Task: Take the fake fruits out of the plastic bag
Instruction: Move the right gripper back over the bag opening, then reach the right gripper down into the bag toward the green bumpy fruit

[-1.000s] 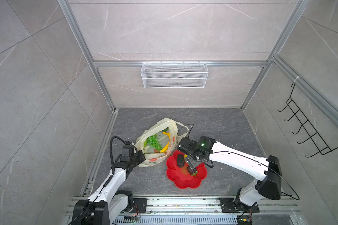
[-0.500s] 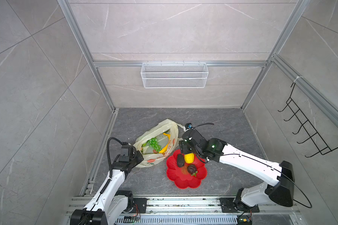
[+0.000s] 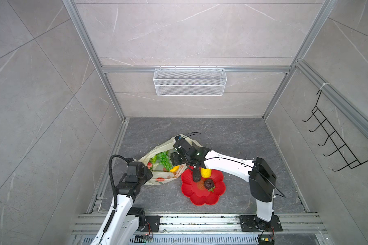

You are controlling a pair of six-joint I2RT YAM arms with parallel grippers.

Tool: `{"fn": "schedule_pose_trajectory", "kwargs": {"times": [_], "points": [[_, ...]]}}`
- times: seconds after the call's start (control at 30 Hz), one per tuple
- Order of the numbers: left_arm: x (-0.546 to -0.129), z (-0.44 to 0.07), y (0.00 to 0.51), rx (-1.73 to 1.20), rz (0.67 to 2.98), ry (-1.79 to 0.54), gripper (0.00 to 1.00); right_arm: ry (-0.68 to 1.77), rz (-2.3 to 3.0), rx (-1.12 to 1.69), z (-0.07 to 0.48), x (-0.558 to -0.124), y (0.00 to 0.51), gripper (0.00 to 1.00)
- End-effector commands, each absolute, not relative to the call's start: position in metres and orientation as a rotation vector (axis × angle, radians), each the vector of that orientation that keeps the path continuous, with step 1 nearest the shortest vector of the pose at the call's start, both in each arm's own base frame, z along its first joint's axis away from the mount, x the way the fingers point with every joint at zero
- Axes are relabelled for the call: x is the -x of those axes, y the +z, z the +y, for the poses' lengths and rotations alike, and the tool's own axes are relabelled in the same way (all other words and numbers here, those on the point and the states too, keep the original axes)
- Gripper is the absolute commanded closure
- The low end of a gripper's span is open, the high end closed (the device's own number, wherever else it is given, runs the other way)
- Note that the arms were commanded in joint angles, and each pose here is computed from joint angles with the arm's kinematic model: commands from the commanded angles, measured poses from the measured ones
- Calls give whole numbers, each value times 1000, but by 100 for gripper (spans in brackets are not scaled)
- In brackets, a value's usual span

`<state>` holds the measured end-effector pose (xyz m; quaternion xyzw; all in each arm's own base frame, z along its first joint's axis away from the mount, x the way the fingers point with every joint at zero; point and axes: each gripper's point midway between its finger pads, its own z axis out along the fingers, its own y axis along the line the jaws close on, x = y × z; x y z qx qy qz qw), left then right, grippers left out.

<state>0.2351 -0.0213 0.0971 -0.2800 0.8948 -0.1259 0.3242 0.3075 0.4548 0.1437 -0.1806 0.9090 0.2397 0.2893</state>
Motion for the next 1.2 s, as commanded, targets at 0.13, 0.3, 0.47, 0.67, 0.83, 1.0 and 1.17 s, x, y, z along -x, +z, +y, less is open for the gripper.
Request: {"fn": "schedule_pose_trajectory", "kwargs": {"times": [0.13,0.3,0.47,0.67,0.83,1.0,1.17], "points": [[-237,-11,88,824,2348,-273,100,752,2426,584,514,-297,121,42],[-243,-14,87,850,2330,-316,100,790,2448,642,541,-291,95,43],[-242,-11,81,882,2346,-303,100,812,2428,639,558,-291,90,41],[-247,-23,85,852,2333,-414,100,747,2394,561,566,-313,84,38],[-246,-31,90,829,2321,-476,100,695,2374,489,572,-331,83,32],[-243,-33,92,812,2317,-495,100,637,2388,458,577,-347,73,29],[-241,-33,92,808,2319,-496,100,618,2400,394,575,-361,66,24]]}}
